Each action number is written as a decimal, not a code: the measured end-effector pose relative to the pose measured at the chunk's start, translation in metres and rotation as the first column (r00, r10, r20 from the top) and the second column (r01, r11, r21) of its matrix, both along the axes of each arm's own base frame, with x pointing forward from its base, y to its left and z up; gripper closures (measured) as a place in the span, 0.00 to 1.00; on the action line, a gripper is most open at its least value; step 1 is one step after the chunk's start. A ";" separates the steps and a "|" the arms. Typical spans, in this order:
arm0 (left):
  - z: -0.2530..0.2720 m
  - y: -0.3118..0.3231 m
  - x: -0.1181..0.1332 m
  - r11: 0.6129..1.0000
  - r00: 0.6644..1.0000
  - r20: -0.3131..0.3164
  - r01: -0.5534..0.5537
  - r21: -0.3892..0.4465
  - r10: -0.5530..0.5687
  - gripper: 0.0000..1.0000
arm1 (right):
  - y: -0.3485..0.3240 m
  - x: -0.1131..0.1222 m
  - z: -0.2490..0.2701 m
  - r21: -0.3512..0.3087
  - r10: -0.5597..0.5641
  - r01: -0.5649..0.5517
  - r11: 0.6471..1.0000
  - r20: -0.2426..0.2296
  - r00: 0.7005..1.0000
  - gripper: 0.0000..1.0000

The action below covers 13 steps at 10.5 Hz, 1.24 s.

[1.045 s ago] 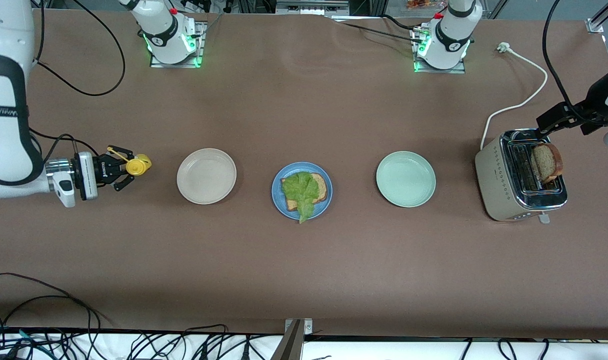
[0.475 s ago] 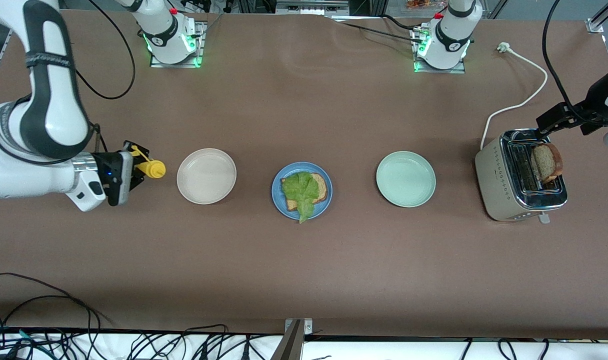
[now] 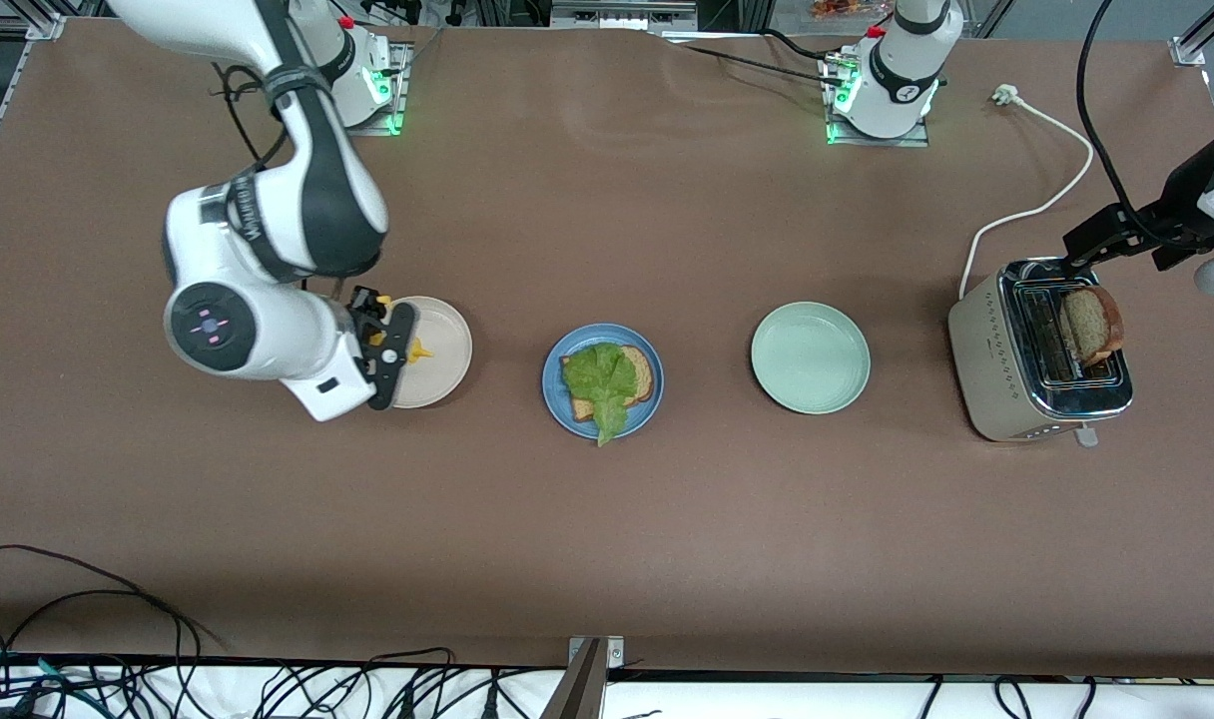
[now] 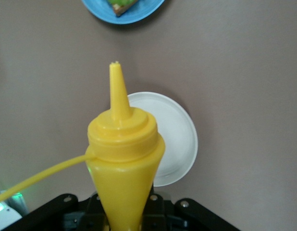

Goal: Make sandwich in blue plate with both arms

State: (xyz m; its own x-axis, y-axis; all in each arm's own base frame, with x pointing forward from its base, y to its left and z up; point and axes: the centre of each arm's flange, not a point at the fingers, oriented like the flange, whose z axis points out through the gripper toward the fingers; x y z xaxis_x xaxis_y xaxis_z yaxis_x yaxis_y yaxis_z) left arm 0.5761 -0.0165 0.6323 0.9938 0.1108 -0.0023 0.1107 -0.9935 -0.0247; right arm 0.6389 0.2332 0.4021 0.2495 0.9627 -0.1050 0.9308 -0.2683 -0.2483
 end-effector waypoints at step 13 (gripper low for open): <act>0.000 0.002 0.000 1.000 1.000 0.002 -0.004 0.000 0.004 0.00 | 0.244 -0.093 -0.101 -0.582 0.452 -0.174 0.795 0.374 0.810 0.83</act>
State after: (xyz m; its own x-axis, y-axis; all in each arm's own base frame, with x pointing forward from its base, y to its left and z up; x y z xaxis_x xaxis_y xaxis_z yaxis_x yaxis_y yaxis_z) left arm 0.5764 -0.0144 0.6325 0.9934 0.1144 0.0001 0.1144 -0.9931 -0.0245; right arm 0.5459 0.4775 0.3016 0.0931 0.8349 -0.5424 0.9398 0.1063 0.3249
